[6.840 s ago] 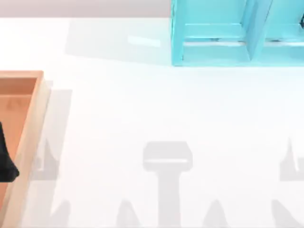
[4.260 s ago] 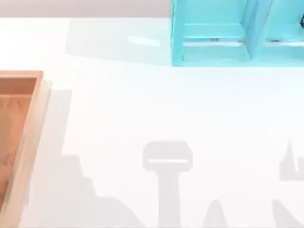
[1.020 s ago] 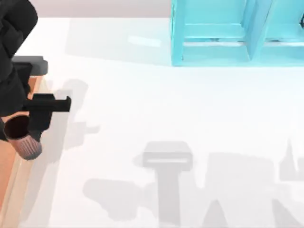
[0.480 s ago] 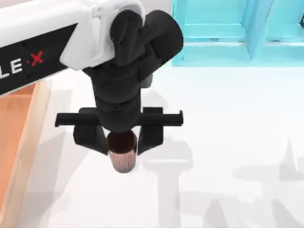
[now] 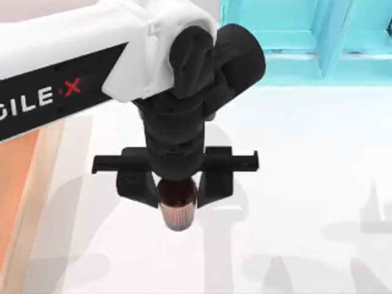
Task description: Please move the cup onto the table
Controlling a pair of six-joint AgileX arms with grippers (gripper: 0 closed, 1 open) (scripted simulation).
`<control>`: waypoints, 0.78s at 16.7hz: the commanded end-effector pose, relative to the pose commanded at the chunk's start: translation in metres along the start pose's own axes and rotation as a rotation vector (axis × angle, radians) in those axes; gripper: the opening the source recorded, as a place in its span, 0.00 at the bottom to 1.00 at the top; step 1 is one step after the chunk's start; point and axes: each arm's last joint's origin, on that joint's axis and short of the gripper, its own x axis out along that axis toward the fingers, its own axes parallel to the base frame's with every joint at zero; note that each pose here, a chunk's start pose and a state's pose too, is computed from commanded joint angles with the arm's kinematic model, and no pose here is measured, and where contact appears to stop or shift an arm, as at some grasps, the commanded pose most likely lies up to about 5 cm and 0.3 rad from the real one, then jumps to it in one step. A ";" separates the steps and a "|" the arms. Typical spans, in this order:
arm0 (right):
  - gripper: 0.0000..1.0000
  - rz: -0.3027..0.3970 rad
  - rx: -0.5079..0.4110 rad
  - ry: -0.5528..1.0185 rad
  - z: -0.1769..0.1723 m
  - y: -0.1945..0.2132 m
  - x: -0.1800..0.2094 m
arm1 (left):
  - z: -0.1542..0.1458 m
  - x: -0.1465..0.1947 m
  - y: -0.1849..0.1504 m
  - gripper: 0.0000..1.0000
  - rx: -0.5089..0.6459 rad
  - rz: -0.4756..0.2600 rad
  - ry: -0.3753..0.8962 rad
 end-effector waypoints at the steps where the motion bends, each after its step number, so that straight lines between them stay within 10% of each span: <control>1: 1.00 0.000 0.000 0.000 0.000 0.000 0.000 | 0.001 0.004 0.000 0.00 -0.004 0.001 0.001; 13: 1.00 0.000 0.000 0.000 0.000 0.000 0.000 | 0.000 0.064 -0.002 0.00 0.004 0.000 -0.001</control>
